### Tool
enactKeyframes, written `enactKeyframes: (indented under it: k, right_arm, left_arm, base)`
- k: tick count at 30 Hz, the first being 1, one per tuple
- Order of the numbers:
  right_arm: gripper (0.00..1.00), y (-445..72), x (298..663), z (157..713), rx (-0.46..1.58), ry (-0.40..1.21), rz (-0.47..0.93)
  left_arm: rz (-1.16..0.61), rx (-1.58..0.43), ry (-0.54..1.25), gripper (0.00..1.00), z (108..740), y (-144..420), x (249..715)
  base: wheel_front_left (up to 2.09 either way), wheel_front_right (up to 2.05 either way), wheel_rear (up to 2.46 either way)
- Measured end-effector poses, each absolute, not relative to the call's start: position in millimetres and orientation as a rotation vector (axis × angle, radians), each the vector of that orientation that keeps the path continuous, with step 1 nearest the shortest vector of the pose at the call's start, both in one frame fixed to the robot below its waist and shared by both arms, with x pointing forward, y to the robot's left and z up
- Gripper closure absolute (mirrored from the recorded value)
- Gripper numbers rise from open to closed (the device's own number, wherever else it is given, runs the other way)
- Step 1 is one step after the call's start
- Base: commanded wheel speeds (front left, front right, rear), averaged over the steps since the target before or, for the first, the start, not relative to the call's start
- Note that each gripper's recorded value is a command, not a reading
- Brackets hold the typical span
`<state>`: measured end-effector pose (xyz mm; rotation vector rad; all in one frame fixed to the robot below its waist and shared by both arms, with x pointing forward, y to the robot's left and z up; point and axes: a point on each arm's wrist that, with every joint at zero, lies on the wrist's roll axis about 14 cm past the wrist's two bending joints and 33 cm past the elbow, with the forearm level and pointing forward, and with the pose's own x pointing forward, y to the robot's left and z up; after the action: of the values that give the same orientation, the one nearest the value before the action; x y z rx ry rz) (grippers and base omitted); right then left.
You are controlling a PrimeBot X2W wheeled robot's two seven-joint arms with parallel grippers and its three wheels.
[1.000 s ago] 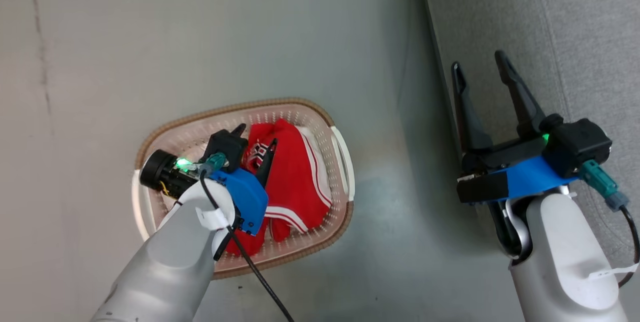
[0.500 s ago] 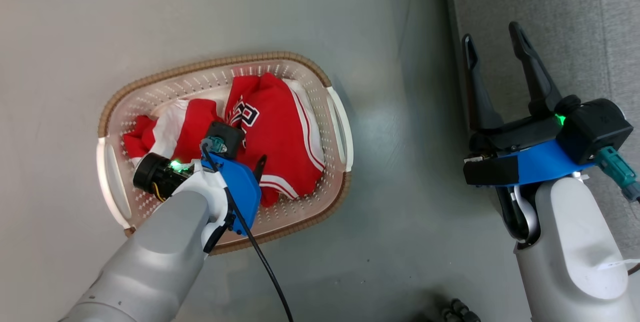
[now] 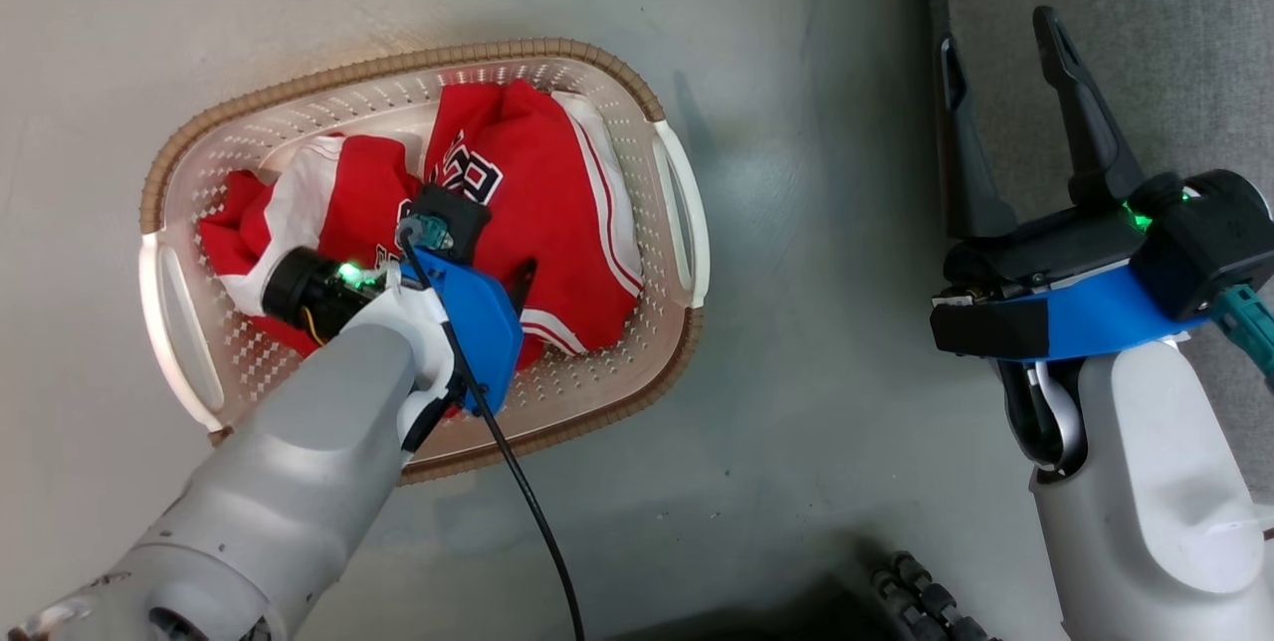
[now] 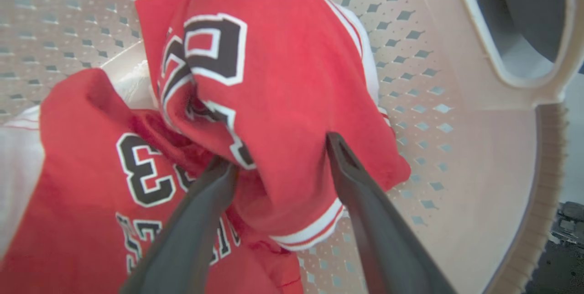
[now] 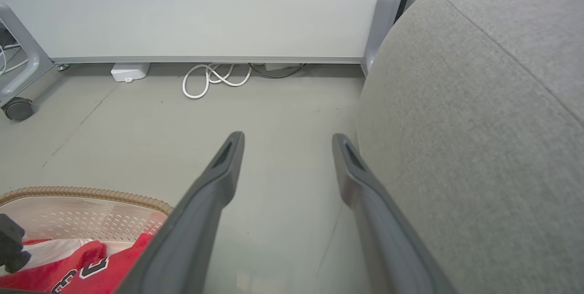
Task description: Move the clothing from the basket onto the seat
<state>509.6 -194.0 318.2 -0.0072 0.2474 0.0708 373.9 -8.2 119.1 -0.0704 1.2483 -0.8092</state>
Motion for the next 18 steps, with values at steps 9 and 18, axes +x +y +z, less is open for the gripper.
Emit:
enactKeyframes:
  k: [9, 18]
  right_arm:
    - [0.0, -196, 510, 317, -0.014, 0.249, 0.067]
    - [0.0, -189, 513, 331, -0.007, 0.219, 0.082]
  left_arm:
    - [-0.845, -0.037, 1.206, 1.0, 119, -12, 378]
    - [-0.82, -0.079, 1.055, 1.0, 144, -16, 401]
  base:
    - [0.0, 0.0, 0.0]
    - [0.0, 0.0, 0.0]
